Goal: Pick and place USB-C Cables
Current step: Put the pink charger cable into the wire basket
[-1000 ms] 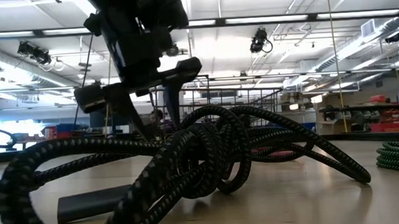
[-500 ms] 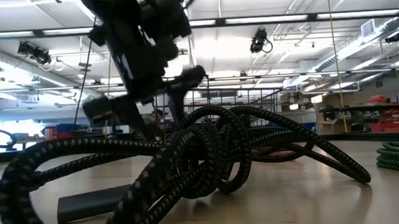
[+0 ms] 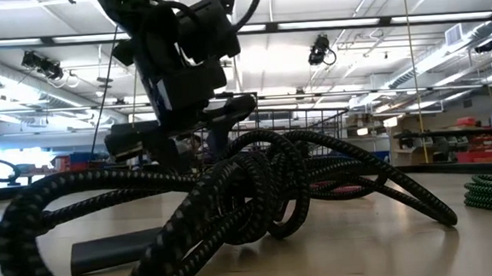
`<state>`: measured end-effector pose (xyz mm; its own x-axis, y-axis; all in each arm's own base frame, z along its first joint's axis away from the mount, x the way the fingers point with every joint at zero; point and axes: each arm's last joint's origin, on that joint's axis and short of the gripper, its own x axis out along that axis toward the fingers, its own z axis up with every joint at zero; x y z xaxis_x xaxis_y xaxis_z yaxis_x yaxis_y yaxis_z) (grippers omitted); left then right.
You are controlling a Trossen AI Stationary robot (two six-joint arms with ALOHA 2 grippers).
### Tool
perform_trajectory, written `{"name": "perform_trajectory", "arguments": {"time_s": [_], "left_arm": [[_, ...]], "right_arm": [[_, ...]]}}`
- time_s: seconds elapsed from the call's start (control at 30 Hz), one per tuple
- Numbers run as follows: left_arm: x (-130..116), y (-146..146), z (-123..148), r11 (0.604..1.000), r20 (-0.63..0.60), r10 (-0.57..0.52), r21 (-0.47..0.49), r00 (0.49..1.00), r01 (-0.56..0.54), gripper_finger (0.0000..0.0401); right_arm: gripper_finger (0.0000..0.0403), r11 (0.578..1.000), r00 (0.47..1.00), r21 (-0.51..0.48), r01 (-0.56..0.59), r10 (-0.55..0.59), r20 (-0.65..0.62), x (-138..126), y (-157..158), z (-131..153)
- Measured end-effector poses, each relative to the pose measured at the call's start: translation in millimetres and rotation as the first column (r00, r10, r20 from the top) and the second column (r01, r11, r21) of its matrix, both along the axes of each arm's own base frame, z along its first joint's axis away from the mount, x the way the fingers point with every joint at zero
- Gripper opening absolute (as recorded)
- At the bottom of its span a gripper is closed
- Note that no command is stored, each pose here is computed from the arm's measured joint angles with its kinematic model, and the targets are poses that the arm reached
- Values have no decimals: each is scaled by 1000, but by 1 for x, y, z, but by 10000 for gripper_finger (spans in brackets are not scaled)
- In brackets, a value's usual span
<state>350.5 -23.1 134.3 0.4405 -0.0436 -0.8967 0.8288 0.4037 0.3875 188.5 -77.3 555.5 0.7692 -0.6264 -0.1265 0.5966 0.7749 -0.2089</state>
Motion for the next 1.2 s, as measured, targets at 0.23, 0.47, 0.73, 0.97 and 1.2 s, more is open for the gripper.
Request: {"name": "perform_trajectory", "arguments": {"time_s": [0.23, 0.47, 0.73, 0.97, 1.2], "left_arm": [[-4, -3, -2, 987, -52, 142, -62, 989, -145, 84], [-3, -4, -2, 954, -69, 270, -119, 960, -277, 21], [15, -7, 27, 844, -120, 477, -213, 871, -492, 21], [35, -8, 99, 812, -87, 539, -209, 838, -545, 21], [45, 7, 182, 725, -2, 649, -301, 761, -619, 21]], "right_arm": [[87, 1000, 1000, -9, 4, -4, -8, 0, 0, 0], [87, 1000, 1000, -9, 7, -7, -8, 0, 0, 0], [87, 1000, 1000, -9, 7, -7, -8, 0, 0, 0], [87, 1000, 1000, -8, 7, -7, -12, 0, 0, 0], [87, 1000, 999, 1, 7, -7, -38, -1, 0, -3]]}}
